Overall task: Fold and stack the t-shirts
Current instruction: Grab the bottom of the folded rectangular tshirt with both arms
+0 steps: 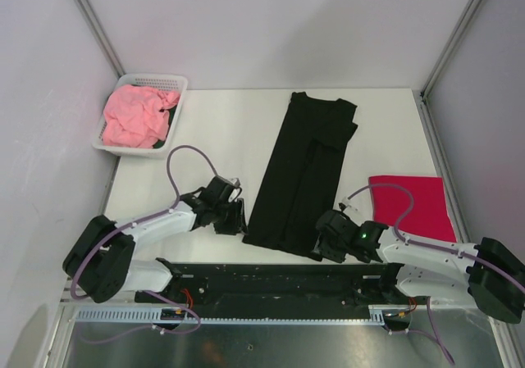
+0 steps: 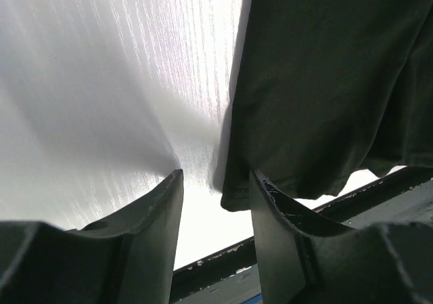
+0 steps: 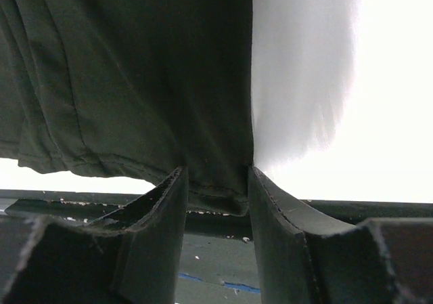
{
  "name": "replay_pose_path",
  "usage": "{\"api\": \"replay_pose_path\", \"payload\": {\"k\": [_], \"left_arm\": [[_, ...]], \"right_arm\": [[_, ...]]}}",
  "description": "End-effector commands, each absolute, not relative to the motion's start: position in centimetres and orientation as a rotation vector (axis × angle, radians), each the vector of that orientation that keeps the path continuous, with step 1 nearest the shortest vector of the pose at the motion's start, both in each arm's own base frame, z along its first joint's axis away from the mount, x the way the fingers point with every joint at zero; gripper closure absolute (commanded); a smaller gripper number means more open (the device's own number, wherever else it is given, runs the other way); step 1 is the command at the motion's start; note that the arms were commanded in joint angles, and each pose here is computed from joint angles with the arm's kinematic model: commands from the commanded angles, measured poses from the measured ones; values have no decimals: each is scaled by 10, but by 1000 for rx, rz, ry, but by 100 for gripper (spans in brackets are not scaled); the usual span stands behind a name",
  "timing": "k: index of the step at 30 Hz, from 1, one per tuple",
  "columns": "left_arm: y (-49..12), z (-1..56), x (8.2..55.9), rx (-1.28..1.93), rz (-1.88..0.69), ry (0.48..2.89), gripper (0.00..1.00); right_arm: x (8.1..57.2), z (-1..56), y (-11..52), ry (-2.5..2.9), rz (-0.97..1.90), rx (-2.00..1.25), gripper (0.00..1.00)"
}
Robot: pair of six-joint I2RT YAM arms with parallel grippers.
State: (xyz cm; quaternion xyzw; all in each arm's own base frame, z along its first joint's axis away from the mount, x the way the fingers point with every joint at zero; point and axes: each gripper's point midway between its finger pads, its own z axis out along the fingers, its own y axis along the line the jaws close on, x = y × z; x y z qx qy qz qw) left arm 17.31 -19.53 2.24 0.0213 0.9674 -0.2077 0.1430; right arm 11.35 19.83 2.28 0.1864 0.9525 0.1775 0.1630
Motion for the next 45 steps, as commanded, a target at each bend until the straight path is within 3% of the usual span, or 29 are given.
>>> {"api": "replay_pose_path", "payload": {"k": [1,8,18,24,29,32,38,45], "left_arm": [[-203,26,178,141,-646,2770,51],[-210,22,174,183,-687,2790,52],[-212,12,166,195,-661,2827,63],[-222,12,157,231,-678,2833,81],[-232,19,144,261,-729,2830,98],[-242,29,131,295,-786,2811,100],[-250,50,105,323,-881,2775,100],[-267,96,136,286,-907,2644,100]], "right_arm": [[115,21,201,2720,496,512,56],[112,19,197,2734,468,507,62],[115,22,200,2729,497,505,78],[114,20,199,2740,486,491,81],[114,24,191,2740,478,494,94],[112,31,181,2732,479,505,99],[97,49,161,2725,506,515,100],[115,91,156,2627,560,525,100]]}}
